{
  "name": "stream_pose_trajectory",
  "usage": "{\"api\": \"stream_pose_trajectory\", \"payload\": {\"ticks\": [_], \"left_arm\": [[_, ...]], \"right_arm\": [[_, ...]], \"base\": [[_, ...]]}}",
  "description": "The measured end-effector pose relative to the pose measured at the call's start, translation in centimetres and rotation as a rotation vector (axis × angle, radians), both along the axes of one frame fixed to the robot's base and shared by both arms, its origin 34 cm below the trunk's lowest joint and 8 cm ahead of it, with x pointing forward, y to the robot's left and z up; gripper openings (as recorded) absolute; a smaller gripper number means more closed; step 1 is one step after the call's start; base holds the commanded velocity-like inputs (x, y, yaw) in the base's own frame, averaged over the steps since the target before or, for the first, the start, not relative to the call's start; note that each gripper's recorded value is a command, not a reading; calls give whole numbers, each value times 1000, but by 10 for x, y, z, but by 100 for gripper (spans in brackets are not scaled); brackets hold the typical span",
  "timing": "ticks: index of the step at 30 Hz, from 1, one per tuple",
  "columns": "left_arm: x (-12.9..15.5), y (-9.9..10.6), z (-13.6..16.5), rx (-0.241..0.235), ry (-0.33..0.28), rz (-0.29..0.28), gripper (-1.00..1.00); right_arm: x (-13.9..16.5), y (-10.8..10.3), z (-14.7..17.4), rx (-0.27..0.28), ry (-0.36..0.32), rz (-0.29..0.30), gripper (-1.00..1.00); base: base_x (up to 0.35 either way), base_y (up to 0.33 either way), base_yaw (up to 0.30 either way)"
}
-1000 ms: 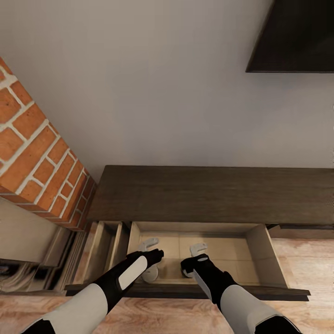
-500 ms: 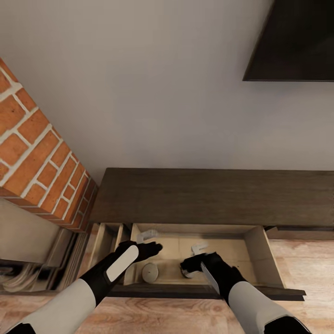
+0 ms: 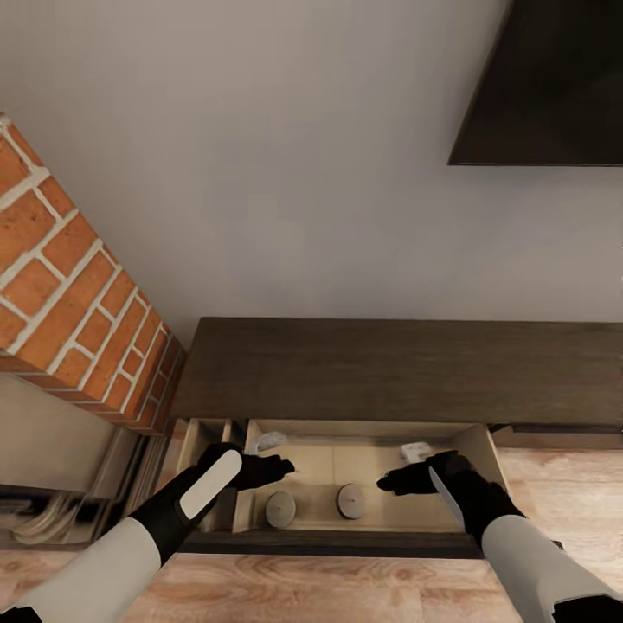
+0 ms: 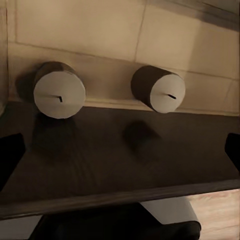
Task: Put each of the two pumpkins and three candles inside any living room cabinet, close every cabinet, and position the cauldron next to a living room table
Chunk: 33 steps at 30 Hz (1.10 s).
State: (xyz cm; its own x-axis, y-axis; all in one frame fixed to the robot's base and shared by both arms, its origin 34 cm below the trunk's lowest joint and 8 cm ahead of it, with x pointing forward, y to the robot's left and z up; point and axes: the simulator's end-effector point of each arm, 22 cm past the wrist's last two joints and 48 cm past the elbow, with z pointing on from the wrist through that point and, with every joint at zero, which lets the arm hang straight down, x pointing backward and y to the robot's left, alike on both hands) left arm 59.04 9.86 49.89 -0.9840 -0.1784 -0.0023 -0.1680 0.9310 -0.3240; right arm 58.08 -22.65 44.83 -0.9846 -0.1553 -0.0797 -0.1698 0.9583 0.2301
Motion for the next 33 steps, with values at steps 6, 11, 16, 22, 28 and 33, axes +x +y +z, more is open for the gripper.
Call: {"api": "stream_pose_trajectory", "payload": {"ticks": [6, 11, 16, 22, 28, 33], "left_arm": [[-1, -15, 14, -124, -3, -18, 100], [4, -8, 26, -270, -28, -14, 100], [8, -12, 44, -419, -53, -8, 100], [-7, -8, 42, -436, -25, -13, 100], [-21, -16, 45, -461, -13, -17, 100], [-16, -27, 53, -482, -34, -25, 100]], "right_arm": [[-8, 12, 16, 135, 39, 7, 100], [-13, 15, 26, 234, 63, 9, 100], [-17, 5, 38, 307, 80, 8, 100], [-25, 2, 36, 311, 93, 17, 100], [-8, -11, 45, 300, 48, 25, 100], [-14, 10, 76, 501, 77, 38, 100]], "base": [[0, 0, 0], [-222, 0, 0], [-325, 0, 0], [-333, 0, 0], [-184, 0, 0], [-93, 0, 0]]}}
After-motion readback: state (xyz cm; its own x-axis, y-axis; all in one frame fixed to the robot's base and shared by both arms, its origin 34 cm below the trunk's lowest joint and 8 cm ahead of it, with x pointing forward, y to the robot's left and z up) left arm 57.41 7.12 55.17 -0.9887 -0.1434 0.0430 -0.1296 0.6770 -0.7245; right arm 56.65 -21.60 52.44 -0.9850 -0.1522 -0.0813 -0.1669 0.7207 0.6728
